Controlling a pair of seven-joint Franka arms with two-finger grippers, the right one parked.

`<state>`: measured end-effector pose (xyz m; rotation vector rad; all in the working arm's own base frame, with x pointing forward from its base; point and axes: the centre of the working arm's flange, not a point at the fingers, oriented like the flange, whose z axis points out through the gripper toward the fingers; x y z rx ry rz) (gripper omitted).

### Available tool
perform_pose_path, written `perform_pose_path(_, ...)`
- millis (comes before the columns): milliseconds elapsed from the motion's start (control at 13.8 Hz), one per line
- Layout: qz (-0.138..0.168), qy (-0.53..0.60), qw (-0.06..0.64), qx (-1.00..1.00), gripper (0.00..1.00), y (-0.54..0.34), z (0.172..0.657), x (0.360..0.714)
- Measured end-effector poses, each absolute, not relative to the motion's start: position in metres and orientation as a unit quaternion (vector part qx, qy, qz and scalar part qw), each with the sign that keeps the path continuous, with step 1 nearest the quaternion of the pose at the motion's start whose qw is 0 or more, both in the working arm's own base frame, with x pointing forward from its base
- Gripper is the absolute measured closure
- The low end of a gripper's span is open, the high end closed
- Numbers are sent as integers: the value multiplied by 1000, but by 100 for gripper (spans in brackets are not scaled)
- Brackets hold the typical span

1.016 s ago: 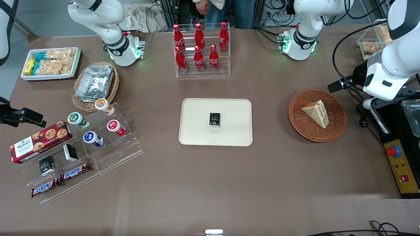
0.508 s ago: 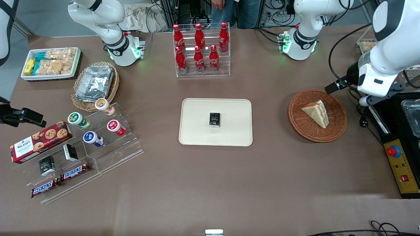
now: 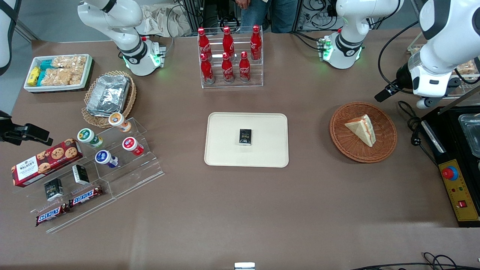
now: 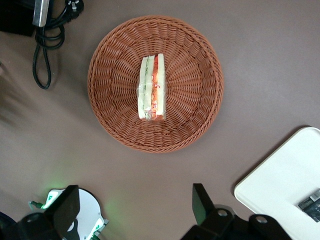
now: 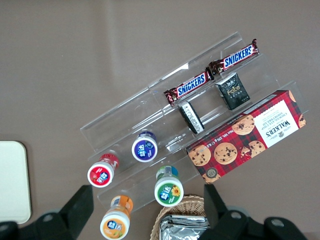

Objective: Place sandwich from basket to tray
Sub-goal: 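Lower the open left gripper around the upright wrapped sandwich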

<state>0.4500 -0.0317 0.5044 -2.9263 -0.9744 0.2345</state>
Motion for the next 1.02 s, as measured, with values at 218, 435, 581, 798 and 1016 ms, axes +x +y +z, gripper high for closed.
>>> perform_pose_path(218, 79, -324, 36, -942, 0, -24, 491, 449)
perform_pose_path(435, 81, -322, 49, -942, 0, -18, 464, 454)
perform_pose_path(581, 71, -322, 46, -943, 0, -17, 437, 455)
perform_pose_path(798, 60, -322, 41, -944, 0, -15, 392, 446)
perform_pose_path(1016, 51, -321, 36, -945, 0, -14, 354, 433)
